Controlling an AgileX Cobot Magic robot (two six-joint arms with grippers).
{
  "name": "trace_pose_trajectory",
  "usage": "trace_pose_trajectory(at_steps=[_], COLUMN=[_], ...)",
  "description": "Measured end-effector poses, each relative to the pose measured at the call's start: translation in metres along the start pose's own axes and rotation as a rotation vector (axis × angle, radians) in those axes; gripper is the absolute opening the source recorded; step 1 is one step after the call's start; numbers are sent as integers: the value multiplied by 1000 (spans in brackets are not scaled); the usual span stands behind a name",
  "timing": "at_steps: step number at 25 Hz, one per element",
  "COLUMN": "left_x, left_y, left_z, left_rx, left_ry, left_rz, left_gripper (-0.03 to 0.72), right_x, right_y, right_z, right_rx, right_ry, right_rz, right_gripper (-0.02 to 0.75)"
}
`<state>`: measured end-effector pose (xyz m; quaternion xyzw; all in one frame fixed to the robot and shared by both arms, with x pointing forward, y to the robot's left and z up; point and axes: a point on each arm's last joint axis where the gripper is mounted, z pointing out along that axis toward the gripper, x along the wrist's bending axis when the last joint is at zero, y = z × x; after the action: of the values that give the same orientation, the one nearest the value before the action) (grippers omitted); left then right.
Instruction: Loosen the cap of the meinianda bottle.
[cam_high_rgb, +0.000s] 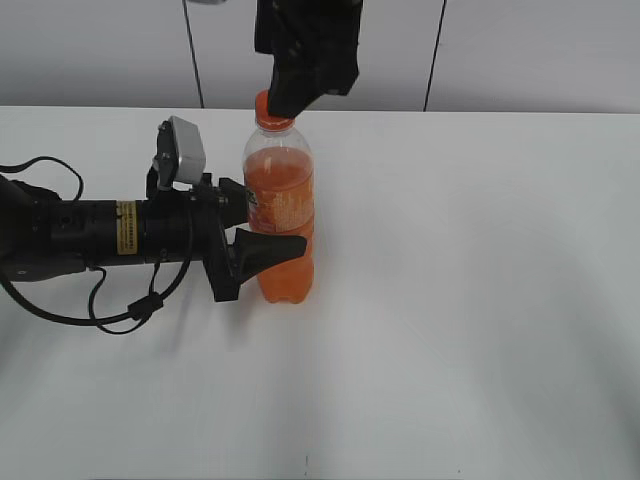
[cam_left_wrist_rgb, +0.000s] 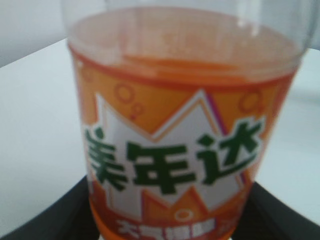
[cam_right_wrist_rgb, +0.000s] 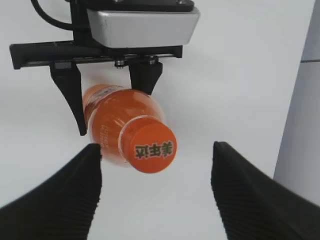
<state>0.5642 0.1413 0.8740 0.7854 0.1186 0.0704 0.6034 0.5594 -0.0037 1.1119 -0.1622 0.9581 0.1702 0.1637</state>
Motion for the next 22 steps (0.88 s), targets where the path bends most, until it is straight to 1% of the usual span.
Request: trace_pose_trajectory(at_steps=[3,6,12,14,15,17,22], left_x=[0,0,0,0,0,0,0], left_y=[0,0,0,0,0,0,0], left_z=[0,0,0,0,0,0,0], left_rx=[1,1,1,1,1,1,1], left_ry=[0,0,0,0,0,0,0], left_rz=[0,0,0,0,0,0,0], left_gripper=[428,428,428,428,428,428,428], right_x=[1,2,3,3,3,3,2], right_y=[2,3,4,4,4,4,3], right_z=[-20,-34,-38,-38,-38,-38,-31], right_rx=[-19,-41,-69,-74,-76,-77,-63], right_ry=[-36,-58,-46,-41,-39,-37,-29], right_rz=[108,347,1091,1273,1336,1394,1429], right_gripper=[515,515,515,515,515,515,515])
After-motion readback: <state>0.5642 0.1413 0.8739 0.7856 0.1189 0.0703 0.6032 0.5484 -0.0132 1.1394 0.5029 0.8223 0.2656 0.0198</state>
